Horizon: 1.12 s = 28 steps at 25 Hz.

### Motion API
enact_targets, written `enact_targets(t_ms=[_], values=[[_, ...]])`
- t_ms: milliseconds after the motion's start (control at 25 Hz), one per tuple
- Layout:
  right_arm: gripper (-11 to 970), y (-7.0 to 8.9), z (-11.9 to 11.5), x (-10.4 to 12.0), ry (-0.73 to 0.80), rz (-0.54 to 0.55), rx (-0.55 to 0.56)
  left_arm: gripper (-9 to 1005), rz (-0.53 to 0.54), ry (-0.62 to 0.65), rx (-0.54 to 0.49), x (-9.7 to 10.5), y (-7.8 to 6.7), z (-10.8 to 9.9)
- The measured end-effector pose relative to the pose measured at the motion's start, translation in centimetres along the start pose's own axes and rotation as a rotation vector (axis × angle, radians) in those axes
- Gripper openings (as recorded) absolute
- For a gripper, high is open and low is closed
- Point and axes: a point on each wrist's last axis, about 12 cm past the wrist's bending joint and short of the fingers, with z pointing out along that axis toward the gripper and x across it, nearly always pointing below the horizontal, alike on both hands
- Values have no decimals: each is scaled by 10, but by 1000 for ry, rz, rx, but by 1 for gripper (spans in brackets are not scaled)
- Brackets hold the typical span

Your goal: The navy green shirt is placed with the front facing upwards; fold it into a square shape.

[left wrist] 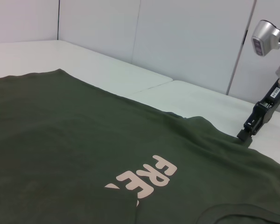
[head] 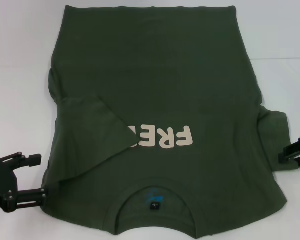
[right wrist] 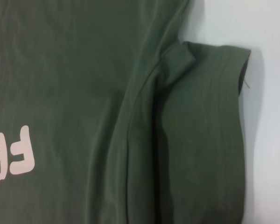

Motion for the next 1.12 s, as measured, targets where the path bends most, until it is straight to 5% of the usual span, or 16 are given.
enact_targets(t_ms=[720, 800, 1120], values=[[188, 2, 2, -1, 1, -38, 17, 902, -4, 2, -5, 2, 0, -1], [72, 2, 1, -1, 1, -43, 18, 903, -5, 2, -6, 2, 0, -1], [53, -3, -4, -1, -31, -44, 10, 903, -6, 2, -11, 2, 0, -2]])
